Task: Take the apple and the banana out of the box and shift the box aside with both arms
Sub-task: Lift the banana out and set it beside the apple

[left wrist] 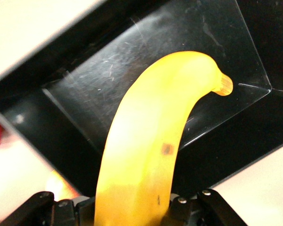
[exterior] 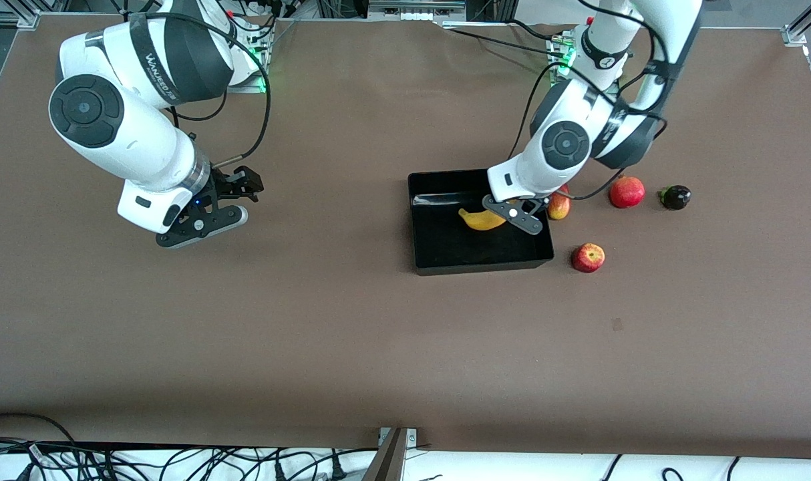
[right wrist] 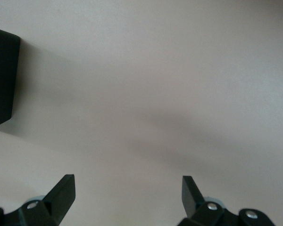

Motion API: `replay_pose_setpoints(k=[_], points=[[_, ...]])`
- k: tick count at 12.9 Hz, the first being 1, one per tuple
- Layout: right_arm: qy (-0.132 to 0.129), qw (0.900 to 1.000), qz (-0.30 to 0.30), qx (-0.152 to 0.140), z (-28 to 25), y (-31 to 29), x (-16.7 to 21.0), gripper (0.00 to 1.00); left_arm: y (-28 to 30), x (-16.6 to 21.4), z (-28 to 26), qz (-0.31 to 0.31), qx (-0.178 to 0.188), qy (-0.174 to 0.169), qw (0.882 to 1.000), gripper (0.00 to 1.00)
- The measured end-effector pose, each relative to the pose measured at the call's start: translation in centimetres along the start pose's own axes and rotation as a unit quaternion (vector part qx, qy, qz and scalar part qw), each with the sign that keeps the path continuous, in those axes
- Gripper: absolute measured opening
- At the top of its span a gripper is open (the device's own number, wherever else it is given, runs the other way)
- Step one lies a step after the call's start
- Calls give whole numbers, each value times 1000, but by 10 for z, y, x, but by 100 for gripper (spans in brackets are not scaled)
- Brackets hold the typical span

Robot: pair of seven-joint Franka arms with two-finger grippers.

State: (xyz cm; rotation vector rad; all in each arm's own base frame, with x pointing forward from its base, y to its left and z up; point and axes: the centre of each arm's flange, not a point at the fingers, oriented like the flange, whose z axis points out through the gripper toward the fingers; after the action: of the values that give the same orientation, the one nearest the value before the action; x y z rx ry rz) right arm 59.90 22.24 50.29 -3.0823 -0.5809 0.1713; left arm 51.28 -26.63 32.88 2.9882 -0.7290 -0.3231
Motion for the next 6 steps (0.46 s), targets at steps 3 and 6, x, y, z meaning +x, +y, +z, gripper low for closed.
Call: replay_pose_setpoints(k=[3,6], points=[[0,1000,-1,0,0,-1,0,100,-42,-4,-21,-29,-6,3,1000,0],[-1,998,27,49,2,-15,1,100,-108,-14,-26,5,-16,9,1000,0]])
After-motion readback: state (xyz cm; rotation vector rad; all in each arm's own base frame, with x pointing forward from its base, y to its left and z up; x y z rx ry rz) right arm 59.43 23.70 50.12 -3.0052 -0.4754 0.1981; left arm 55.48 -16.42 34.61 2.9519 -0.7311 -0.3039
